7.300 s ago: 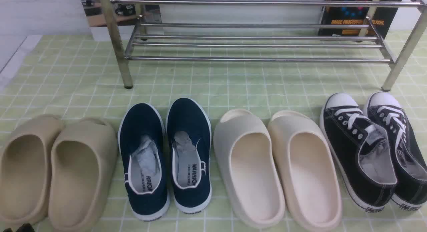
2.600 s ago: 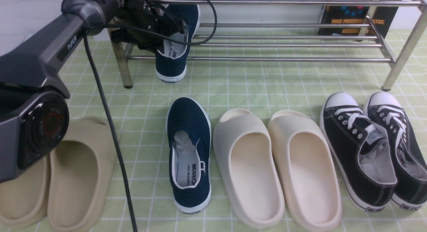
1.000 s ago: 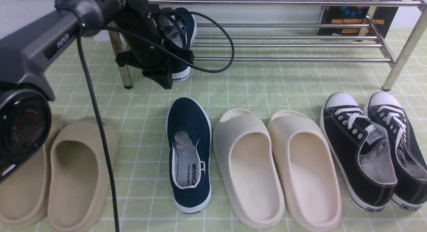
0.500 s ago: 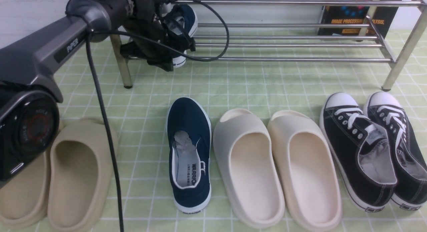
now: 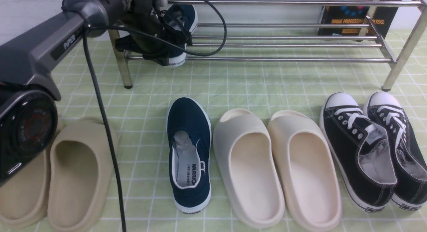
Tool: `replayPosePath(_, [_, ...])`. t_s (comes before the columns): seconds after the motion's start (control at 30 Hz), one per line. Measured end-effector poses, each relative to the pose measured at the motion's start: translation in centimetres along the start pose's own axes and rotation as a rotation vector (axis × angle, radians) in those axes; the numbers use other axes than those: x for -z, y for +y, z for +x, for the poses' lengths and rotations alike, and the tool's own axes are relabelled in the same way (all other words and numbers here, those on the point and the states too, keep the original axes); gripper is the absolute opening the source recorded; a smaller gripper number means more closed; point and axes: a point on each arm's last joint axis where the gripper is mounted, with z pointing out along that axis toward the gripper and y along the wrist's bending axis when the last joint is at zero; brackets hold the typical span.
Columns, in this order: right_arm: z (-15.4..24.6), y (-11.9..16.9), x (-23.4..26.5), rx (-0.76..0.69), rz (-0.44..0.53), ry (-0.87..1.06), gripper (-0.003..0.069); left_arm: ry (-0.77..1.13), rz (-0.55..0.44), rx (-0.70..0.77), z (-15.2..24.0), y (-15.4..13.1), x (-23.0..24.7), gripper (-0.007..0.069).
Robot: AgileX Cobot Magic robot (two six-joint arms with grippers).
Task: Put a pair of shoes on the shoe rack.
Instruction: Use the left arm to put a shoe into the shoe rack, then use the left arm to grab the shoe closest to it
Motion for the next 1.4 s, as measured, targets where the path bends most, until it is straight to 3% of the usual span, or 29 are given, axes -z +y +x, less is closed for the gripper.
replayPosePath(0.13, [0.0, 0.0, 0.0, 0.0, 0.0, 0.0, 0.0239, 0.055, -0.02, -0.052, -0.1, 0.0, 3.9, 0.0056])
replayPosePath(0.43, [0.0, 0.0, 0.0, 0.0, 0.0, 0.0, 0.0239, -0.174, 0.094, -0.062, -0.1, -0.6, 18.2, 0.006])
replayPosePath(0.5, [0.0, 0.0, 0.0, 0.0, 0.0, 0.0, 0.0239, -0.219, 0.111, -0.062, 1.1, -0.3, 21.8, 0.0062])
replayPosePath(0.63, [0.0, 0.0, 0.0, 0.0, 0.0, 0.0, 0.0239, -0.198, 0.105, -0.061, 4.5, 0.7, 24.5, 0.0064])
replayPosePath(0.8, [0.0, 0.0, 0.0, 0.0, 0.0, 0.0, 0.0239, -0.049, 0.064, -0.057, 10.1, 2.4, 23.3, 0.0064])
replayPosePath(0.93, [0.0, 0.0, 0.0, 0.0, 0.0, 0.0, 0.0239, 0.151, 0.013, -0.05, 15.3, 3.9, 19.2, 0.0062])
replayPosePath(1.07, [0.0, 0.0, 0.0, 0.0, 0.0, 0.0, 0.0239, 0.297, 0.043, -0.036, 18.8, 4.3, 15.1, 0.0062])
replayPosePath(1.27, [0.0, 0.0, 0.0, 0.0, 0.0, 0.0, 0.0239, 0.398, 0.137, -0.078, 19.7, 3.3, 12.2, 0.0062])
replayPosePath(1.4, [0.0, 0.0, 0.0, 0.0, 0.0, 0.0, 0.0239, 0.382, 0.122, -0.177, 20.0, 1.7, 11.3, 0.0062])
